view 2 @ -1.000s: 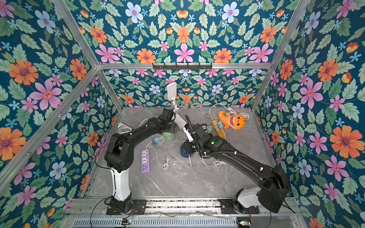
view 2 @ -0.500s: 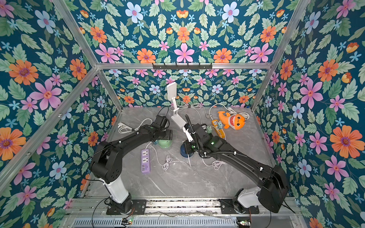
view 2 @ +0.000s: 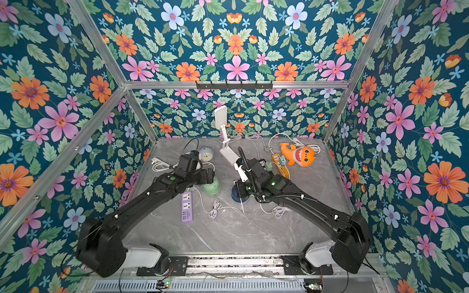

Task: Charge the cordless meat grinders
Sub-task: Move the cordless meat grinder to the center of the board, then pick up the cordless meat grinder at the center of the board.

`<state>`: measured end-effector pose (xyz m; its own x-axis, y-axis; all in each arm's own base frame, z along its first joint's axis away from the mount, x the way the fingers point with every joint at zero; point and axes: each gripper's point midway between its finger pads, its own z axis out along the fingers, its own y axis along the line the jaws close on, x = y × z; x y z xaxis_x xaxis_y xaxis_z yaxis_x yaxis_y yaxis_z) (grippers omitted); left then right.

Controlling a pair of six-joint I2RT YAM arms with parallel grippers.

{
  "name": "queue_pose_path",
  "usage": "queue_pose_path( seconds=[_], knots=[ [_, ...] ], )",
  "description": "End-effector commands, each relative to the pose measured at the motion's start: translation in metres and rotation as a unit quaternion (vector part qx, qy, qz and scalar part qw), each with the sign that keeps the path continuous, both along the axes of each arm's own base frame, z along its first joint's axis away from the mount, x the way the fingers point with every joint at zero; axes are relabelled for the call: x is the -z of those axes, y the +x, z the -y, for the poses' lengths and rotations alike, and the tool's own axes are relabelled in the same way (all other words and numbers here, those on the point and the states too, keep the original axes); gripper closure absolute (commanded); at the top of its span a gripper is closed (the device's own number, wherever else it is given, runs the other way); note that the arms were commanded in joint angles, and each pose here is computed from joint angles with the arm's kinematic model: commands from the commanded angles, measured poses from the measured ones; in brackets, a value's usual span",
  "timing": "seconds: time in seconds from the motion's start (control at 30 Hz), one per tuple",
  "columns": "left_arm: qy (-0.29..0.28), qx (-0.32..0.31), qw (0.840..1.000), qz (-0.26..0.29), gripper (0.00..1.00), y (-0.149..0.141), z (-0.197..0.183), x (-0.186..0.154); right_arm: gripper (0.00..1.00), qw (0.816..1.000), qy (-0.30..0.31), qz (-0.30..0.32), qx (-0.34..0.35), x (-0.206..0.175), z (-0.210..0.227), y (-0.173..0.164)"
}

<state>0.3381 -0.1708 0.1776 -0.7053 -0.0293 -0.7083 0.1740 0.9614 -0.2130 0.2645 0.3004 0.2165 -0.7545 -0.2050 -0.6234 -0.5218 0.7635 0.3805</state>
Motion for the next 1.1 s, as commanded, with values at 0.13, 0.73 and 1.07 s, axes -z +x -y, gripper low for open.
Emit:
queue_pose_path(
  seconds=[0.13, 0.73, 1.07],
  knots=[
    [-0.040, 0.006, 0.994, 0.103, 0.07, -0.048, -0.026, 0.004, 1.00, 1.000, 0.010, -0.011, -0.008, -0.007, -0.011, 0.002],
    [-0.005, 0.030, 0.984, 0.177, 0.15, -0.067, -0.007, 0.074, 1.00, 0.993, 0.001, -0.114, -0.031, 0.035, -0.078, 0.098],
    [0.017, 0.059, 0.979, 0.195, 0.10, -0.057, 0.010, 0.091, 1.00, 0.986, -0.010, -0.153, -0.059, 0.077, -0.098, 0.132]
  ],
)
